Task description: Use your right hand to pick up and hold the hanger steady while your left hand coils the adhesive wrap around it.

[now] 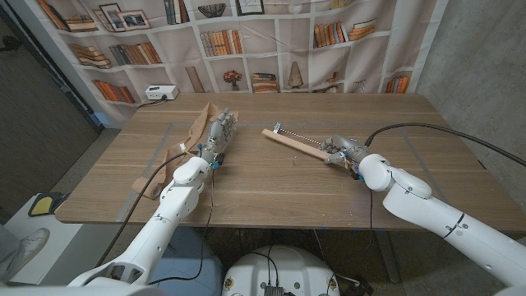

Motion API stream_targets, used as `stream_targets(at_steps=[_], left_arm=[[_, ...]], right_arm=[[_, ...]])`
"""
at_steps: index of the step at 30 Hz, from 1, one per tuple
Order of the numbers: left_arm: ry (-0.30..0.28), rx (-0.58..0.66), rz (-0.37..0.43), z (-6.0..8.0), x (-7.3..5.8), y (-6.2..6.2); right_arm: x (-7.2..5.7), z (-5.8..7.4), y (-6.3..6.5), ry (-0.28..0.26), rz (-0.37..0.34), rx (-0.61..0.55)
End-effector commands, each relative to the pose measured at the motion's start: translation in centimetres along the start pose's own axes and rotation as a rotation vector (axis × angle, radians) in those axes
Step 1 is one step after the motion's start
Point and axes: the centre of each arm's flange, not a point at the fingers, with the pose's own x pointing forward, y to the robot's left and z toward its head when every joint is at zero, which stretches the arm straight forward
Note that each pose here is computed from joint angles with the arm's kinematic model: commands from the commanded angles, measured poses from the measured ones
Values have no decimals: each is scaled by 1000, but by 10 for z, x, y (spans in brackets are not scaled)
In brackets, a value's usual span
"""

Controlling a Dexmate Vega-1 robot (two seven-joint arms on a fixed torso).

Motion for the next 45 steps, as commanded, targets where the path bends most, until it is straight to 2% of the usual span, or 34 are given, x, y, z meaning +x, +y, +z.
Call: stream_targets(at_steps=[1, 11, 16, 27, 37, 45], left_arm=[[-3, 1, -2, 1, 0, 2], [-9, 8, 0, 4, 0, 6], [-16, 22, 2, 8, 1, 8], [-20, 37, 5, 14, 1, 13], [-25, 57, 8, 21, 7, 17], [-34, 75, 14, 25, 10, 20]], right_arm=[[-4, 2, -26, -17, -42, 89], [-6, 7, -38, -52, -48, 142], [-6, 9, -48, -79, -50, 117], [-6, 10, -60, -91, -75, 115], [-4, 13, -71, -107, -87, 108], [0, 13, -74, -108, -111, 92]])
